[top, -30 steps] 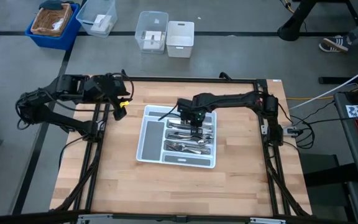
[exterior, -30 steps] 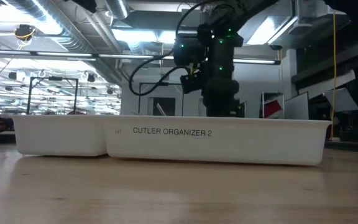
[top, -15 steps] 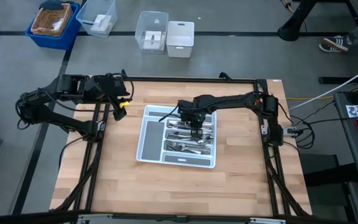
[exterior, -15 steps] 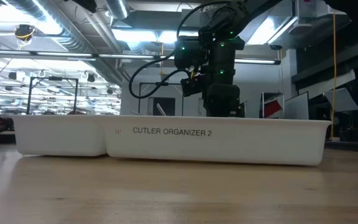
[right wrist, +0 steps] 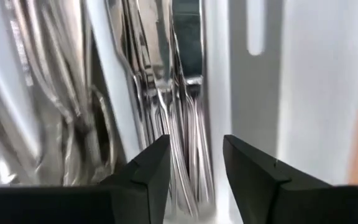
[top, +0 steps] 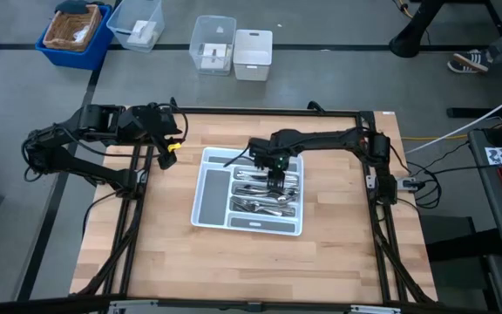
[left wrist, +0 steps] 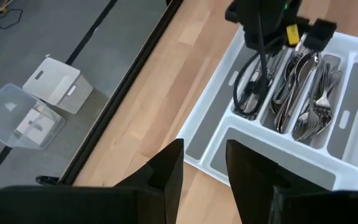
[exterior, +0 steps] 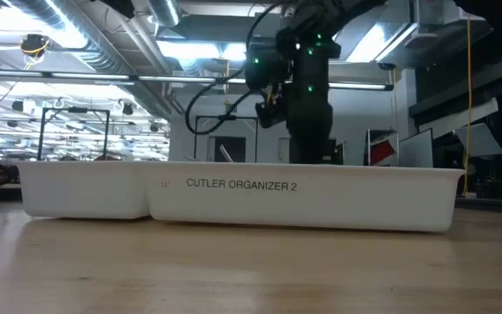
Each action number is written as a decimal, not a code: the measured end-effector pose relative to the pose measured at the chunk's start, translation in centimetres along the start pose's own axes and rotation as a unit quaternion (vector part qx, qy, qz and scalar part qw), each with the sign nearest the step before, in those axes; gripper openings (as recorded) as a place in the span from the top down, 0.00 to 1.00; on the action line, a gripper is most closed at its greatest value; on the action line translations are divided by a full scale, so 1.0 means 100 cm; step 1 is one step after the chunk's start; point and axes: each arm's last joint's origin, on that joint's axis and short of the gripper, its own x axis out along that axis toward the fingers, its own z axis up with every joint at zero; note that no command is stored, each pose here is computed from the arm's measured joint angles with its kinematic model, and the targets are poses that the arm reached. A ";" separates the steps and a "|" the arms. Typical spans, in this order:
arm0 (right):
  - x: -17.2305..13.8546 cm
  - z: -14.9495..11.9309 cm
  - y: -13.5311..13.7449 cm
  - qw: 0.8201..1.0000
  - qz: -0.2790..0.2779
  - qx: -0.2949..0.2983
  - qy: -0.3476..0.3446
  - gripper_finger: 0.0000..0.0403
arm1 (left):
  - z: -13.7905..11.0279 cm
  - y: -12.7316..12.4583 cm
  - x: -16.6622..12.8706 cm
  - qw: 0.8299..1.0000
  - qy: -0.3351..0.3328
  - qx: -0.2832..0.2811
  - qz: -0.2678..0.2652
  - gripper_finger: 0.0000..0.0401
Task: Sort silverware
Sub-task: Return to Home Position
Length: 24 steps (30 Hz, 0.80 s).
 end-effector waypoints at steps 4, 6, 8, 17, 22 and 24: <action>-0.026 0.005 0.001 1.000 0.001 0.000 0.004 0.62 | 0.000 0.000 0.000 1.000 0.000 0.001 0.000 0.72; -0.041 0.010 0.002 1.000 -0.002 -0.001 -0.009 0.62 | 0.000 0.000 0.000 1.000 0.000 0.001 0.000 0.72; -0.058 0.014 0.003 1.000 -0.009 -0.003 -0.025 0.62 | 0.000 0.000 0.000 1.000 -0.001 0.004 0.000 0.72; -0.158 0.009 0.007 0.991 -0.028 -0.047 -0.124 0.62 | 0.001 0.000 -0.001 0.999 -0.010 0.030 -0.001 0.72; -0.215 -0.029 0.010 0.979 -0.060 -0.058 -0.185 0.62 | -0.006 0.001 -0.013 0.999 -0.020 -0.014 -0.032 0.72; -0.237 -0.047 0.011 0.972 -0.073 -0.054 -0.216 0.62 | -0.008 0.001 -0.019 0.998 -0.045 -0.017 -0.044 0.72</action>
